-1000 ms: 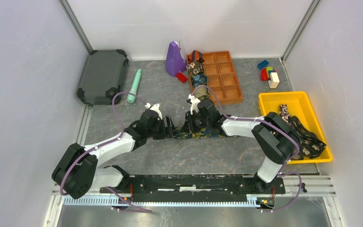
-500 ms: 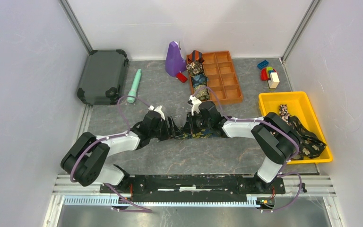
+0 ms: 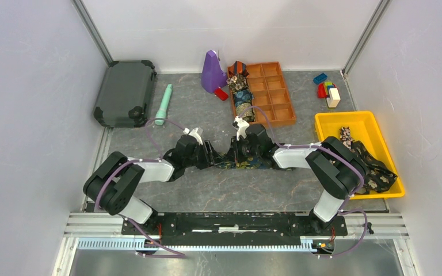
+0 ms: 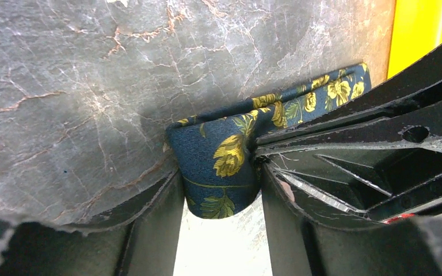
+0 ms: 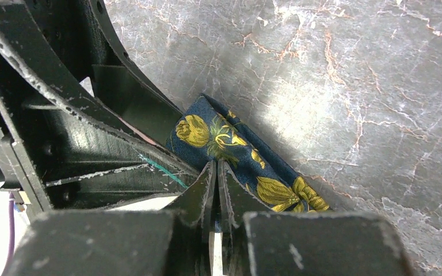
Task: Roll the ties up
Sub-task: Roll the tie at the center of the board.
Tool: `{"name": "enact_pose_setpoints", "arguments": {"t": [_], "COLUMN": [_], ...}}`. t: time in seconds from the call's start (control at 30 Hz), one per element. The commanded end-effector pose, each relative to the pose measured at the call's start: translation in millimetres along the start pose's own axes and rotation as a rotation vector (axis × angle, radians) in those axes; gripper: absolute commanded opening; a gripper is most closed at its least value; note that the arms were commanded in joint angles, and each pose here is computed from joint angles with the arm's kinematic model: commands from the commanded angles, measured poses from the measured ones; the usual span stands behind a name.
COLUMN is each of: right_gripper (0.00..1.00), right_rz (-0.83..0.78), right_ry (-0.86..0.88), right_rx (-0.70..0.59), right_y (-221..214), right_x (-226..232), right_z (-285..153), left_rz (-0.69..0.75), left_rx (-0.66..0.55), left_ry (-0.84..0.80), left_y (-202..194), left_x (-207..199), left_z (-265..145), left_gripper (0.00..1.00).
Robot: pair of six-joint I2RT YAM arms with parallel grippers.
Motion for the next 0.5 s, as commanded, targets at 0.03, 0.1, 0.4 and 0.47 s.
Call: {"name": "enact_pose_setpoints", "arguments": {"t": [0.03, 0.1, 0.4, 0.47], "right_gripper": [0.07, 0.07, 0.08, 0.14], "right_rz": [0.023, 0.024, -0.004, -0.018], "right_ry": [-0.032, -0.028, -0.024, -0.024], "right_rx": [0.121, 0.120, 0.103, 0.081], "right_y": [-32, -32, -13, 0], "right_x": [-7, -7, 1, 6], "right_z": [-2, -2, -1, -3], "left_rz": [-0.042, -0.039, 0.021, 0.038], "left_rx": [-0.005, -0.008, -0.024, -0.028], "left_ry": [0.004, 0.013, 0.065, 0.091], "left_y": [-6, -7, -8, -9], "left_x": [8, 10, 13, 14], "left_z": [6, 7, 9, 8], "left_gripper": [0.54, 0.48, 0.27, 0.24]}}
Point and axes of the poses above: each gripper's point midway between its finger pads, its own z axis out along the fingers, its own x axis along the line the jaws close on, y = z × x, the point moved 8 cm from there along -z, back along the fingers, and after that the axes turned 1 degree about -z, right-handed, at the moved point
